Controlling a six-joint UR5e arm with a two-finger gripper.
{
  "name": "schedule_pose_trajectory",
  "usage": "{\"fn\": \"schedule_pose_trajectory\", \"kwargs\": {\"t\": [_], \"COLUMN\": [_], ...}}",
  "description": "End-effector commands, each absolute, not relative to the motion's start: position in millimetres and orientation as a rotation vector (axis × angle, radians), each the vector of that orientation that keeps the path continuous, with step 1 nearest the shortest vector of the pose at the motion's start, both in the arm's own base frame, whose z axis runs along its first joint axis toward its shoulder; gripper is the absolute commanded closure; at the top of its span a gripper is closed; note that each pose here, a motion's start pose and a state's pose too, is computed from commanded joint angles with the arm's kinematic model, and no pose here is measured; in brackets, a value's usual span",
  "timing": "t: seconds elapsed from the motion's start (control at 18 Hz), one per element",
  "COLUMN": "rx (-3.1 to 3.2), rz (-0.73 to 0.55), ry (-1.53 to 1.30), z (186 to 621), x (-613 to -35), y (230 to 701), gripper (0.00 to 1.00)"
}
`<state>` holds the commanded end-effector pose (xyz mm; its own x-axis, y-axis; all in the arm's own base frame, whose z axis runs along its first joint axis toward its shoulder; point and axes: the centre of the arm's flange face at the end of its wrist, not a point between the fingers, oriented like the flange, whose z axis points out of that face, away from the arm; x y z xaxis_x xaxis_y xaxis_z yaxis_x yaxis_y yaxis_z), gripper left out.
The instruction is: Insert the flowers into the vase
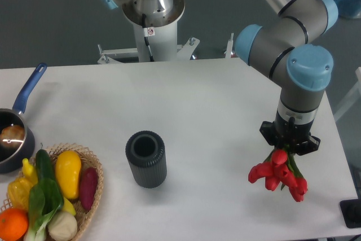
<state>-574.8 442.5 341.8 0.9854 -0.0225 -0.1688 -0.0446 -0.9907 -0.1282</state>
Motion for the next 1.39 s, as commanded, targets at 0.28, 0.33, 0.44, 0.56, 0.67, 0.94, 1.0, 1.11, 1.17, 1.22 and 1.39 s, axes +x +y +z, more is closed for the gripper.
{"fn": "schedule_pose_trajectory", "kwargs": {"t": [0.28, 0.33, 0.44, 0.56, 0.67, 0.94, 1.0, 1.11, 1.17, 1.22, 1.39], "rx": [-2.95, -2.913, -2.819, -2.745, -2.644, -2.366, -2.311, -2.19, -2.136, -2.09, -1.957], "rz": [0.237, 0.219, 0.18, 0.163, 0.155, 0.028, -0.01, -0.074, -0.103, -0.138, -0.197], "ry": [0.036, 0.014, -0.056, -0.057, -0.024, 0.051, 0.05, 0.045, 0.038, 0.03, 0.045], "z": [350, 355, 374, 394, 415, 447, 444, 453, 459, 459, 475], "x": [-574, -575, -572, -567, -558, -522, -521, -516, -514, -512, -499], "y": [445, 442, 440, 439, 445, 452, 448, 437, 430, 425, 412], "gripper": [1.0, 1.0, 1.0, 1.0, 1.0, 1.0, 1.0, 1.0, 1.0, 1.0, 1.0]}}
